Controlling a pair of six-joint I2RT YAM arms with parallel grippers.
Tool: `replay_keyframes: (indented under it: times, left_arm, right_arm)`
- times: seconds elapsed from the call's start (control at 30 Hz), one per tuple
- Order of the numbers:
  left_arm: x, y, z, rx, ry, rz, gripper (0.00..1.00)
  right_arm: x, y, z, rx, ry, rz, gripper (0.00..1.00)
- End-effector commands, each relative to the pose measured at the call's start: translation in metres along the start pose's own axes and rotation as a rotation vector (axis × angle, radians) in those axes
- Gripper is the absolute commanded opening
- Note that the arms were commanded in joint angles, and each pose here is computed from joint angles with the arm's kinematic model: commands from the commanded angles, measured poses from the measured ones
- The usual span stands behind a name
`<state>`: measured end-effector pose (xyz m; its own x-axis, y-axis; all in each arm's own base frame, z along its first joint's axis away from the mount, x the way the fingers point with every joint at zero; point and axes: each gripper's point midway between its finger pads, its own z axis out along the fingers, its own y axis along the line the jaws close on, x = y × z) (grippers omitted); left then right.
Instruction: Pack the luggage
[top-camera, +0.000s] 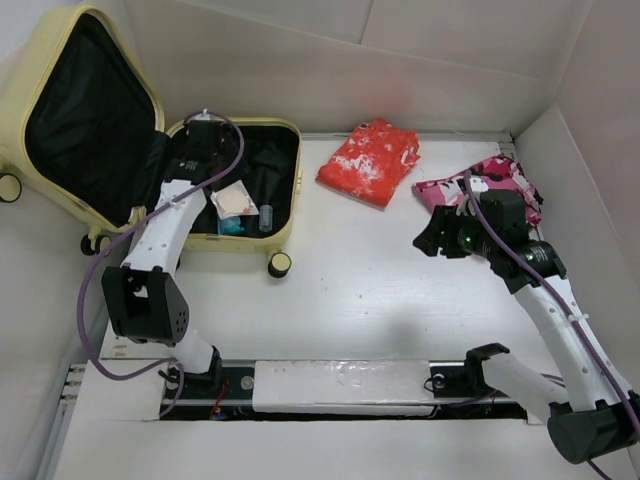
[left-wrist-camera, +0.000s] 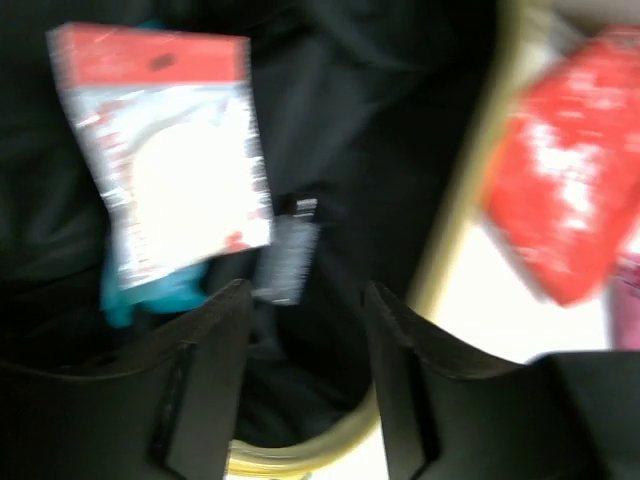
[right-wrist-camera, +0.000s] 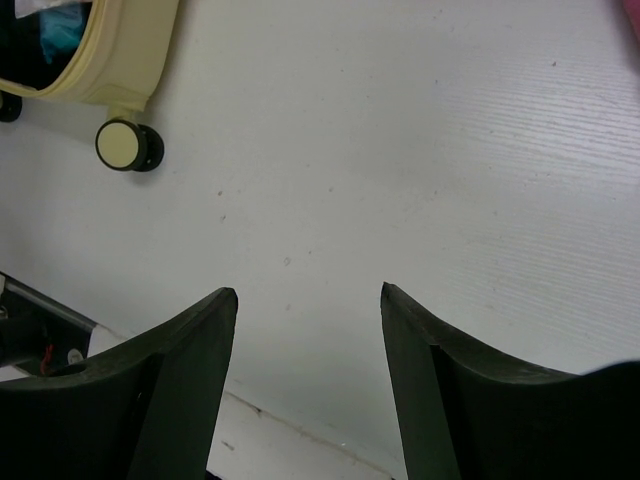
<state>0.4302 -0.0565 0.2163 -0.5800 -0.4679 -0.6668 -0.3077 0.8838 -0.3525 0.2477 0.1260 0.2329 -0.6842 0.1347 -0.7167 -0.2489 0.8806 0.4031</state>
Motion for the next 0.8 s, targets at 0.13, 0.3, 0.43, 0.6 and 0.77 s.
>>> replay_keyframes:
  times: [0.13, 0.3, 0.43, 0.6, 0.77]
  left_arm:
    - [-0.015, -0.141, -0.052, 0.330, -0.070, 0.034, 0.55]
    - [0.044, -0.237, -0.045, 0.486, 0.056, -0.001, 0.56]
    - [0.080, -0.295, -0.028, 0.516, 0.098, -0.042, 0.56]
    - [0.121, -0.314, 0.034, 0.475, 0.195, -0.219, 0.52]
    - [0.143, -0.307, 0.084, 0.366, 0.196, -0.365, 0.50]
  right_arm:
    - [-0.020, 0.001, -0.011, 0.019, -0.067, -0.026, 0.65]
    - [-0.022, -0.001, -0.018, 0.046, -0.094, -0.009, 0.58]
    - [-0.020, 0.000, -0.029, 0.049, -0.113, -0.003, 0.29]
    - [-0.009, 0.002, -0.041, 0.041, -0.106, -0.003, 0.33]
    - [0.008, 0.006, -0.052, 0.017, -0.074, -0.004, 0.59]
